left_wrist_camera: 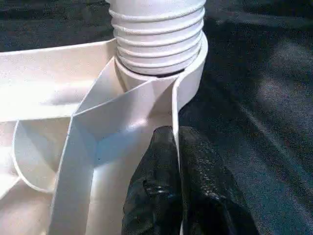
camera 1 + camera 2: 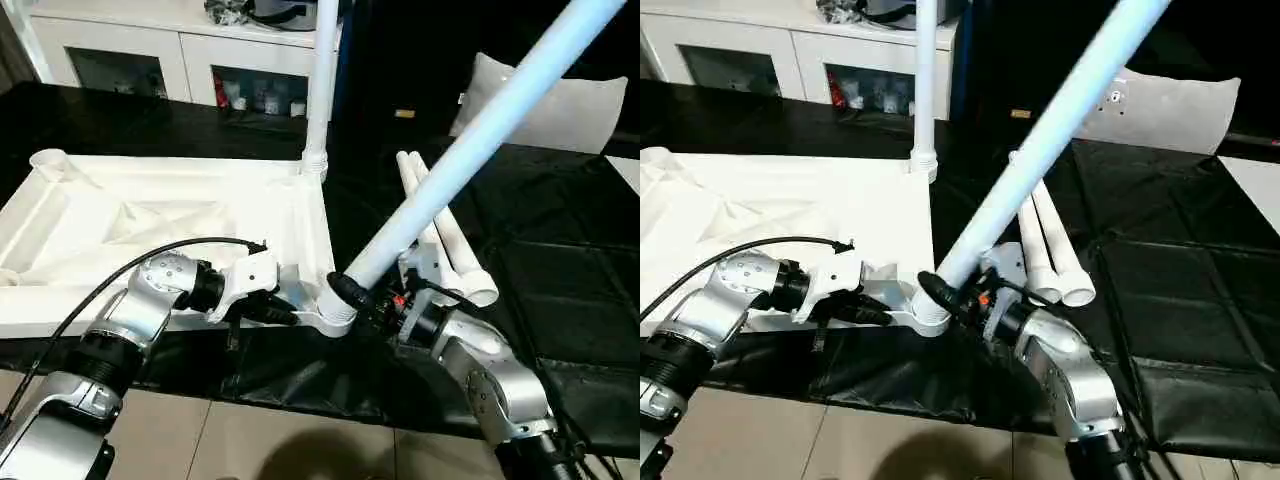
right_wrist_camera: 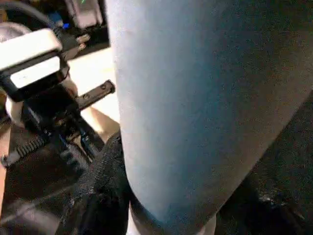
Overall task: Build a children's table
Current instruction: Insert table leg to table base
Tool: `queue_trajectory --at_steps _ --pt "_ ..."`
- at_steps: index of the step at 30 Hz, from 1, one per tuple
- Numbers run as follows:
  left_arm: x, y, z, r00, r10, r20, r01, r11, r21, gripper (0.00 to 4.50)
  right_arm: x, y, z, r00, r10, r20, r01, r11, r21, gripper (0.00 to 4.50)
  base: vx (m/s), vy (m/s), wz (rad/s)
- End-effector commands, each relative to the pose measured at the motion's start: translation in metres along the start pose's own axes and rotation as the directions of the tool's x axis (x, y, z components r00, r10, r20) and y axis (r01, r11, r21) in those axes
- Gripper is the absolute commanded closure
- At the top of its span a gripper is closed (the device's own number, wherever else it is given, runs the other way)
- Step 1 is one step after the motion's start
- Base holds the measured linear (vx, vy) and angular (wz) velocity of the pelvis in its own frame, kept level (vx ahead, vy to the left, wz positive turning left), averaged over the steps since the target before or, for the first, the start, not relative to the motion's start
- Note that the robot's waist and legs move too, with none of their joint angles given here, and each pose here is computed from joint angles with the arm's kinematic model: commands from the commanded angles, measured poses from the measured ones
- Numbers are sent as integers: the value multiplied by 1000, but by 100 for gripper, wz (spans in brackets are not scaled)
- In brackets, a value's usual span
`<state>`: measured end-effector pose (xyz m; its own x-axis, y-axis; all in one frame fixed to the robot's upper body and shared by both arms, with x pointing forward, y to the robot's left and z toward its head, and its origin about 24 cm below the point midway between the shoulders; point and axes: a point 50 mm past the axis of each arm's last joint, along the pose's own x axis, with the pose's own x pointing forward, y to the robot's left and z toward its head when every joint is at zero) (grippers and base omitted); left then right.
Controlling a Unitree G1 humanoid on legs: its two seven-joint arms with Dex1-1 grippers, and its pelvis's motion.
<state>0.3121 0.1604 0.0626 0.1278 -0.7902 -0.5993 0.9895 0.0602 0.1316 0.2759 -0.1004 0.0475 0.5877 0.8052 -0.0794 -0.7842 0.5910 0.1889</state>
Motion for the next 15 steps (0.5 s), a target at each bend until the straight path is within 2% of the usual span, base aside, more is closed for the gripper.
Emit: queue_trajectory --at_steps 1,7,8,15 --pt "-12 14 16 998 55 -4 -54 995 87 450 -15 -8 -40 959 -3 -285 -2 1000 -17 261 0 0 0" --pt "-12 14 17 999 45 -20 -43 993 113 450 -14 -6 -44 930 62 -361 -78 997 -29 261 0 0 0" --pt "-12 15 19 999 37 -25 -33 991 130 450 -14 -4 -47 912 99 -398 -122 992 -33 261 0 0 0" --pt "-12 21 28 999 28 -28 -23 985 170 450 -14 4 -52 869 179 -461 -213 977 -21 261 0 0 0"
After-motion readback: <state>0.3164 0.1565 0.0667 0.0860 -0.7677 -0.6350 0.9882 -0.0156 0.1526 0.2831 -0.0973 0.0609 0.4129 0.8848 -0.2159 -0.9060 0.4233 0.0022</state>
